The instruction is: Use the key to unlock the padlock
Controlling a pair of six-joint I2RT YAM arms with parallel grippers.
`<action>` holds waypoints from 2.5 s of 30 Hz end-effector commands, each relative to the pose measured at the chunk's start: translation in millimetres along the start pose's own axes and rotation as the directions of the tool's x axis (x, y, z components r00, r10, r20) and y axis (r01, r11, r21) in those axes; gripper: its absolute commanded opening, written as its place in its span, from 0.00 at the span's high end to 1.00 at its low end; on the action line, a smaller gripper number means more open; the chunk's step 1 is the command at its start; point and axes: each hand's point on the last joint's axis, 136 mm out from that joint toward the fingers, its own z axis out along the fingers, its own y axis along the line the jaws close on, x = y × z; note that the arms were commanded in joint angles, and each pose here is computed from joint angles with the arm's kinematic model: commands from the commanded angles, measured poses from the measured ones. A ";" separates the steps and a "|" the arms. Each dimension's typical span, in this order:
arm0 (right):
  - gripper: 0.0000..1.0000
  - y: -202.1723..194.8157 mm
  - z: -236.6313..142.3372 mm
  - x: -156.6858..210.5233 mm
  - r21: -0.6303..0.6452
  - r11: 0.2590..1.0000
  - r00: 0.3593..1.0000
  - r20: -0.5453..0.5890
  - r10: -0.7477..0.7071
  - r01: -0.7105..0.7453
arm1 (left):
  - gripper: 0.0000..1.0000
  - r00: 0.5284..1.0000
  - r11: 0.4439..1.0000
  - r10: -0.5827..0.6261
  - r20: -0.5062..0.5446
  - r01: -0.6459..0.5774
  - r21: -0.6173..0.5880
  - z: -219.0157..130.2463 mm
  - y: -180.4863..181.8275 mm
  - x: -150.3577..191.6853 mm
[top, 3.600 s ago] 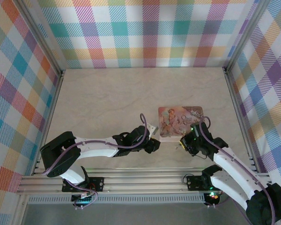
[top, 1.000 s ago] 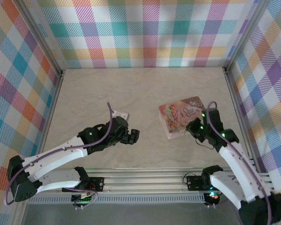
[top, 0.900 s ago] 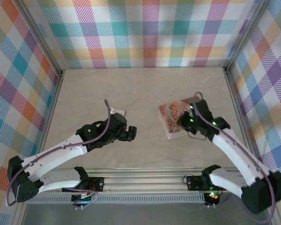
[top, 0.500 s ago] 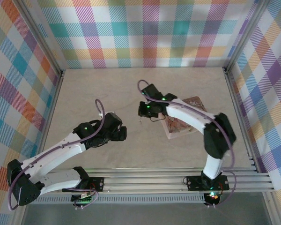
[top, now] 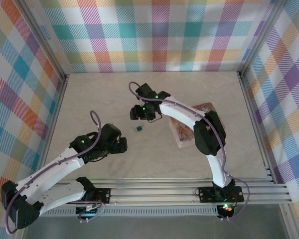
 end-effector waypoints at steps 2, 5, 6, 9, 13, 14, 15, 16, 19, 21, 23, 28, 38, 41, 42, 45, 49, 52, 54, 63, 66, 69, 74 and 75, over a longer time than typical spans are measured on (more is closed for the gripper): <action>0.31 0.6 -53.5 -11.2 0.003 0.995 0.993 0.074 -0.097 0.097 | 0.00 0.998 0.997 0.057 0.023 -0.058 0.043 4.7 -7.5 -18.4; 0.14 -10.6 -78.8 -16.2 0.012 0.994 0.983 0.144 -0.111 0.111 | 0.00 0.989 0.994 0.105 0.104 -0.106 0.009 3.5 -5.5 -41.8; 0.08 -17.5 -88.5 -16.5 0.029 0.992 0.978 0.171 -0.123 0.119 | 0.00 0.981 0.991 0.130 0.144 -0.133 0.006 -0.1 -7.0 -50.9; 0.00 -39.2 -114.1 -17.6 0.087 0.985 0.953 0.253 -0.168 0.150 | 0.00 0.952 0.977 0.198 0.232 -0.210 0.027 -7.9 -12.4 -64.2; 0.00 -66.1 -152.0 -22.8 0.158 0.977 0.914 0.359 -0.191 0.142 | 0.00 0.869 0.943 0.307 0.389 -0.333 0.000 -25.3 -12.4 -86.0; 0.00 -71.6 -156.7 -21.8 0.197 0.964 0.899 0.367 -0.240 0.178 | 0.00 0.851 0.936 0.329 0.409 -0.350 -0.025 -27.8 -8.1 -91.2; 0.00 -83.8 -162.7 -19.3 0.270 0.937 0.876 0.369 -0.312 0.220 | 0.00 0.833 0.926 0.359 0.421 -0.374 -0.049 -29.0 -3.9 -95.4; 0.00 -101.2 -170.2 -17.4 0.357 0.905 0.852 0.374 -0.367 0.233 | 0.00 0.828 0.924 0.369 0.422 -0.375 -0.074 -28.1 2.6 -99.1; 0.00 -146.6 -188.6 -10.1 0.437 0.888 0.832 0.431 -0.348 0.144 | 0.00 0.840 0.940 0.340 0.423 -0.319 -0.121 -17.2 26.6 -105.3; 0.00 -179.7 -204.8 -3.5 0.436 0.899 0.812 0.512 -0.282 0.037 | 0.00 0.857 0.965 0.262 0.444 -0.244 -0.100 -2.9 43.0 -106.8; 0.00 -209.3 -213.4 6.7 0.468 0.883 0.772 0.573 -0.274 -0.034 | 0.00 0.857 0.981 0.193 0.478 -0.168 -0.096 9.2 60.2 -111.2; 0.00 -270.4 -211.8 37.4 0.522 0.841 0.721 0.637 -0.274 -0.143 | 0.00 0.843 0.995 0.062 0.534 -0.010 -0.098 43.5 95.6 -103.2; 0.00 -316.7 -210.7 60.9 0.441 0.862 0.565 0.789 -0.241 -0.249 | 0.00 0.779 0.993 -0.001 0.627 0.077 -0.093 65.6 120.0 -102.2; 0.00 -322.0 -206.9 57.3 0.420 0.872 0.539 0.809 -0.234 -0.251 | 0.00 0.786 0.994 -0.009 0.618 0.072 -0.078 79.2 117.5 -103.9; 0.00 -323.4 -205.6 56.0 0.416 0.874 0.535 0.812 -0.234 -0.250 | 0.00 0.787 0.995 -0.008 0.617 0.068 -0.074 82.0 116.4 -105.5; 0.00 -325.7 -197.4 50.5 0.427 0.876 0.547 0.799 -0.250 -0.223 | 0.00 0.784 0.995 -0.001 0.621 0.061 -0.076 87.7 115.3 -112.1; 0.00 -328.0 -194.3 47.0 0.448 0.872 0.542 0.791 -0.283 -0.199 | 0.00 0.789 0.998 0.019 0.613 0.025 -0.064 98.1 108.5 -123.1; 0.00 -335.0 -193.4 46.3 0.444 0.872 0.525 0.803 -0.283 -0.209 | 0.00 0.793 0.999 0.023 0.608 -0.002 -0.034 107.5 100.0 -133.5; 0.00 -338.6 -190.0 45.1 0.441 0.873 0.521 0.806 -0.281 -0.211 | 0.00 0.800 1.000 0.026 0.599 -0.014 -0.025 115.3 96.6 -139.8; 0.00 -358.5 -168.8 34.1 0.445 0.863 0.592 0.772 -0.234 -0.239 | 0.00 0.829 0.998 0.063 0.556 -0.051 -0.037 150.2 95.0 -141.0; 0.00 -354.4 -161.3 29.9 0.447 0.873 0.616 0.749 -0.245 -0.196 | 0.00 0.828 0.998 0.064 0.557 -0.048 -0.043 152.8 96.7 -140.3; 0.00 -354.4 -161.0 30.3 0.447 0.873 0.617 0.748 -0.245 -0.196 | 0.00 0.830 0.998 0.064 0.554 -0.049 -0.043 152.8 96.6 -139.9; 0.00 -354.0 -160.7 30.4 0.448 0.873 0.616 0.748 -0.247 -0.193 | 0.00 0.829 0.998 0.063 0.556 -0.047 -0.043 152.4 96.9 -140.1; 0.00 -353.9 -161.1 30.3 0.449 0.873 0.615 0.748 -0.248 -0.193 | 0.00 0.829 0.998 0.063 0.556 -0.048 -0.042 152.6 96.4 -140.0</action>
